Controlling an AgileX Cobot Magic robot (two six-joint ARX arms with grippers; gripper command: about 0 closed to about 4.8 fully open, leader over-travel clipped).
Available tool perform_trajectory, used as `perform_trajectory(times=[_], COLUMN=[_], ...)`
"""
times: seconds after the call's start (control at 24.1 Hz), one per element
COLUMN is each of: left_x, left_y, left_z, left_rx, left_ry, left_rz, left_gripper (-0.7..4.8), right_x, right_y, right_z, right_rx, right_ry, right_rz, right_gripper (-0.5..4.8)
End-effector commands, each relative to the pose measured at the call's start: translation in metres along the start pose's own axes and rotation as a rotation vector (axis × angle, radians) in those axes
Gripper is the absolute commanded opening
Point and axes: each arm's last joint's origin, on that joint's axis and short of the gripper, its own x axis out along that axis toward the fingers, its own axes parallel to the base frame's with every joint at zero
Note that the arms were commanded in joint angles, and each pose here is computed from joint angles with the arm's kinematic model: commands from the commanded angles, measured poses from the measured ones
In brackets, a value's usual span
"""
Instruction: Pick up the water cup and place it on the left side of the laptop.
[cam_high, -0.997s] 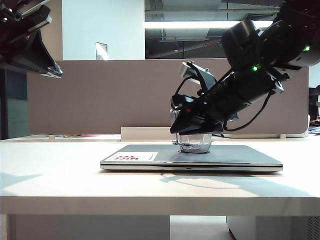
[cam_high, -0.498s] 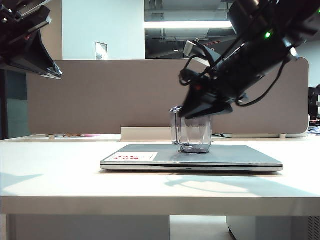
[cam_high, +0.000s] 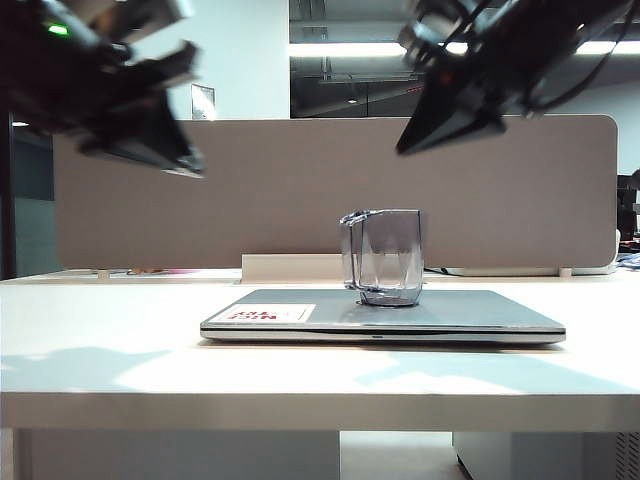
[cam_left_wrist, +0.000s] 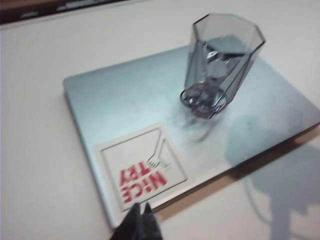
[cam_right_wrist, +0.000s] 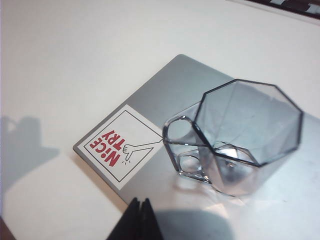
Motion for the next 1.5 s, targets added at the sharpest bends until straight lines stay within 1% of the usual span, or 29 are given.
perform_trajectory(times=[0.04, 0.08, 0.12, 0.17, 0.21, 0.25, 0.33, 0.37, 0.42, 0.5, 0.58, 0.66, 0.71, 0.79, 0.91, 1.12, 1.16, 1.2, 1.25, 1.33, 1.45, 1.5], left_x=[0.013, 0.017, 0.026, 0.035, 0.040, 0.051, 0.063, 0.071, 0.086, 0.107, 0.124, 0.134, 0.136, 0.138, 0.142, 0.155, 0.157, 0.161, 0.163, 0.168, 0.169, 0.170], left_y=[-0.019, -0.025, -0.038, -0.050, -0.054, -0.064, -0.071, -0.075, -0.080, -0.086, -0.090, -0.093, -0.093, -0.093, -0.092, -0.093, -0.094, -0.094, -0.094, -0.095, -0.095, -0.092], left_z=[0.005, 0.004, 0.002, -0.001, -0.003, -0.007, -0.011, -0.013, -0.014, -0.015, -0.013, -0.013, -0.014, -0.016, -0.020, -0.028, -0.028, -0.029, -0.029, -0.026, -0.021, -0.018], left_rx=[0.013, 0.009, -0.008, -0.026, -0.033, -0.052, -0.077, -0.092, -0.114, -0.125, -0.153, -0.194, -0.213, -0.247, -0.247, -0.240, -0.239, -0.239, -0.239, -0.241, -0.242, -0.247], left_ry=[-0.090, -0.103, -0.133, -0.168, -0.184, -0.210, -0.218, -0.208, -0.190, -0.179, -0.171, -0.161, -0.159, -0.160, -0.157, -0.132, -0.131, -0.129, -0.129, -0.137, -0.165, -0.176], left_rz=[0.036, 0.037, 0.033, 0.000, -0.017, -0.045, -0.052, -0.046, -0.003, 0.047, 0.047, 0.047, 0.046, 0.059, 0.104, 0.112, 0.112, 0.114, 0.114, 0.122, 0.180, 0.202], left_gripper=[-0.06, -0.06, -0.06, -0.06, -0.06, -0.06, -0.06, -0.06, -0.06, -0.05, 0.07, 0.73, 0.96, 0.98, 0.98, 1.00, 1.03, 1.17, 1.17, 1.17, 1.17, 1.17], right_x=[-0.019, -0.024, -0.034, -0.041, -0.045, -0.050, -0.055, -0.058, -0.062, -0.066, -0.069, -0.070, -0.070, -0.070, -0.070, -0.071, -0.071, -0.071, -0.070, -0.071, -0.070, -0.070], right_y=[0.003, 0.004, 0.006, 0.007, 0.008, 0.009, 0.009, 0.009, 0.008, 0.007, 0.005, 0.005, 0.005, 0.005, 0.005, 0.005, 0.005, 0.005, 0.005, 0.005, 0.005, 0.005], right_z=[0.007, 0.009, 0.010, 0.011, 0.011, 0.012, 0.012, 0.013, 0.014, 0.015, 0.016, 0.016, 0.016, 0.016, 0.017, 0.018, 0.018, 0.018, 0.018, 0.018, 0.018, 0.018], right_rx=[-0.006, -0.007, -0.008, -0.008, -0.007, -0.007, -0.007, -0.007, -0.005, -0.002, 0.002, 0.002, 0.002, 0.001, 0.000, -0.002, -0.002, -0.002, -0.002, -0.002, -0.003, -0.003], right_ry=[-0.025, -0.030, -0.038, -0.039, -0.038, -0.039, -0.039, -0.044, -0.054, -0.068, -0.076, -0.078, -0.079, -0.082, -0.090, -0.097, -0.097, -0.097, -0.097, -0.097, -0.097, -0.097], right_rz=[-0.058, -0.065, -0.082, -0.089, -0.097, -0.115, -0.128, -0.130, -0.137, -0.146, -0.153, -0.154, -0.155, -0.155, -0.155, -0.151, -0.152, -0.151, -0.151, -0.151, -0.139, -0.131], right_gripper=[-0.02, -0.02, -0.02, -0.02, -0.02, -0.02, -0.02, -0.02, -0.02, -0.02, -0.02, -0.02, -0.02, -0.02, -0.02, -0.02, -0.02, -0.02, -0.02, -0.02, -0.02, -0.02])
